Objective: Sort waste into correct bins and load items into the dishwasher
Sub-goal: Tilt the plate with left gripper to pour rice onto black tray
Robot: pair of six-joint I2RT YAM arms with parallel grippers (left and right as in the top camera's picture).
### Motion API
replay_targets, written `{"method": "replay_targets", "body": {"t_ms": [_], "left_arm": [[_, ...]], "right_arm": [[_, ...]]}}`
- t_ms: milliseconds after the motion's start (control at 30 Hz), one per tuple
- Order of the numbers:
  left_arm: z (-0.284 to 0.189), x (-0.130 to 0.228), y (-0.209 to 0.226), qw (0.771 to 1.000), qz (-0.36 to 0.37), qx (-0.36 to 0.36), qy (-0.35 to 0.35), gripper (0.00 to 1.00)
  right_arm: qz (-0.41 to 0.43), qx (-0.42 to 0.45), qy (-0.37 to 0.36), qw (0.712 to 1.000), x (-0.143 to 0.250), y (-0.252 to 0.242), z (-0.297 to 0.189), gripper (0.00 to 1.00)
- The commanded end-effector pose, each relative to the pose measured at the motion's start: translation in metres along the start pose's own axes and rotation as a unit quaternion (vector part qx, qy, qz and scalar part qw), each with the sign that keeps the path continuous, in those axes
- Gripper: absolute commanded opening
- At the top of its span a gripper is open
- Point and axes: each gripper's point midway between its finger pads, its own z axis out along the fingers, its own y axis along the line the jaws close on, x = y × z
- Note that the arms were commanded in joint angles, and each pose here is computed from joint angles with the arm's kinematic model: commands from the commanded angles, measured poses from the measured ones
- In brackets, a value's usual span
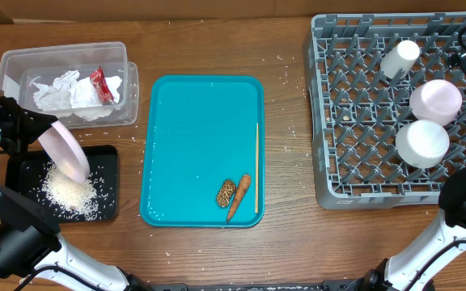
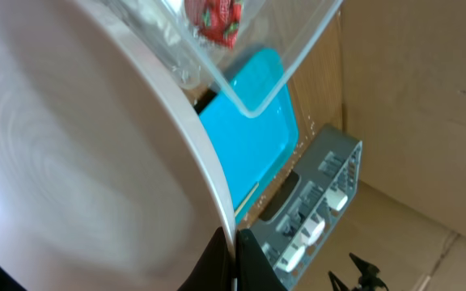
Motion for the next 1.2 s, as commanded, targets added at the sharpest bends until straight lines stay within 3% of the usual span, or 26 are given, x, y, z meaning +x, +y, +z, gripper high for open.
{"method": "replay_targets", "body": {"t_ms": [0, 100, 233, 300, 400, 500, 800, 1167], "left_arm": [[-0.006, 0.007, -0.003, 1.000, 0.004, 0.004, 0.000, 0.04], [-0.006, 0.000, 0.000, 1.000, 0.011, -0.005, -0.013, 0.04], [-0.006, 0.006, -0.013, 0.998, 0.046, 0.036, 0.000, 0.04], [-0.005, 0.007, -0.007, 1.000, 0.017, 0.023, 0.002, 0.04], [-0.006, 0.013, -0.020, 0.996, 0.059, 0.060, 0.011, 0.04], [-0.006, 0.019, -0.018, 0.997, 0.036, 0.061, 0.024, 0.04], [-0.011, 0.036, -0.037, 0.988, 0.084, 0.120, 0.046, 0.04], [-0.012, 0.042, -0.038, 0.988, 0.068, 0.127, 0.057, 0.04]], "right_arm": [[0.001, -0.014, -0.017, 1.000, -0.003, 0.005, -0.015, 1.00], [0.001, -0.014, -0.017, 1.000, -0.003, 0.005, -0.015, 1.00], [0.001, -0.014, -0.017, 1.000, -0.003, 0.005, -0.015, 1.00], [0.001, -0.014, -0.017, 1.000, -0.003, 0.005, -0.015, 1.00], [0.000, -0.014, -0.017, 1.000, -0.003, 0.005, -0.015, 1.00], [0.001, -0.014, -0.017, 1.000, -0.003, 0.005, -0.015, 1.00], [0.001, -0.014, -0.017, 1.000, -0.003, 0.005, -0.015, 1.00], [0.001, -0.014, -0.017, 1.000, -0.003, 0.005, -0.015, 1.00]]}}
